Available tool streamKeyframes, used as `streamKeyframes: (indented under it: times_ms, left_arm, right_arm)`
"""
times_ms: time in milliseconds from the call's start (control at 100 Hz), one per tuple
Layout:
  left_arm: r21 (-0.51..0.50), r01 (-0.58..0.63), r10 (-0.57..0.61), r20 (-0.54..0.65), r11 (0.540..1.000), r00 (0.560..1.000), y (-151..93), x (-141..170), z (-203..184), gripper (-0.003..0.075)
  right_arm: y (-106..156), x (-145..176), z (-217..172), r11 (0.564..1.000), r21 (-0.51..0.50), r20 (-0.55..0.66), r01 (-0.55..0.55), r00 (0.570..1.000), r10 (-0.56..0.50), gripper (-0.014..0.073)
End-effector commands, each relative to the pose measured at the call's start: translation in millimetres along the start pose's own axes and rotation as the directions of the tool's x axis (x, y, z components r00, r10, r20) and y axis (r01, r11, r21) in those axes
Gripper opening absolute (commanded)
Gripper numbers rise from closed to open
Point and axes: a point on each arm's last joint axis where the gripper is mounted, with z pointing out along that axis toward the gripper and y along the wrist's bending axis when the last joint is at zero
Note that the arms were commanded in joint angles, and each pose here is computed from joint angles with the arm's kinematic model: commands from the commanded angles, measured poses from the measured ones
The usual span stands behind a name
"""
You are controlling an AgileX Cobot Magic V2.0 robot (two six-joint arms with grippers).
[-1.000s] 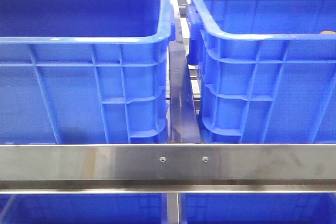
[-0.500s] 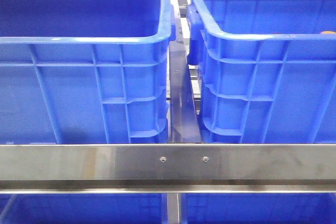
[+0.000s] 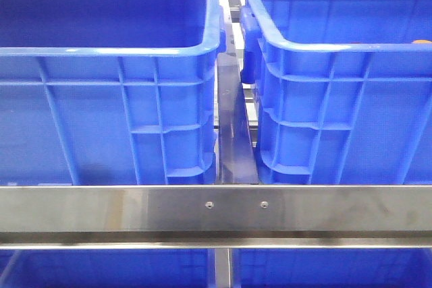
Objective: Pick red and yellow buttons and place in box
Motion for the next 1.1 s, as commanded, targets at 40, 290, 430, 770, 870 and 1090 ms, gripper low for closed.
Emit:
streamKeyframes:
  times_ms: [40,290,430,770,870,1090]
  left_arm:
    - [0.000,-0.003,0.003,0.125,1.000,0.992,-1,6,-4,-0.0019]
    - [0.001,-0.003,0.003,0.138,1.000,0.990,-2,35,-9,-0.0019]
    - [0.003,-0.006,0.005,0.151,1.000,0.989,-2,42,-7,-0.0019]
    - [0.011,0.037,-0.038,0.168,0.999,0.985,-2,51,-5,-0.0019]
    - [0.011,0.037,-0.038,0.168,0.999,0.985,-2,51,-5,-0.0019]
    - [0.011,0.037,-0.038,0.168,0.999,0.985,-2,51,-5,-0.0019]
  right_arm:
    - [3,-10,0,0.999,-0.028,0.044,-0.028,0.999,0.030,-0.0068]
    - [3,-10,0,0.999,-0.029,0.044,-0.028,0.999,0.030,-0.0068]
    - [3,-10,0,0.999,-0.029,0.044,-0.028,0.999,0.030,-0.0068]
    - [3,-10,0,0.999,-0.029,0.044,-0.028,0.999,0.030,-0.0068]
    - [3,-10,0,0.999,-0.029,0.044,-0.028,0.999,0.030,-0.0068]
    - [3,-10,0,0.999,-0.029,0.044,-0.028,0.999,0.030,-0.0068]
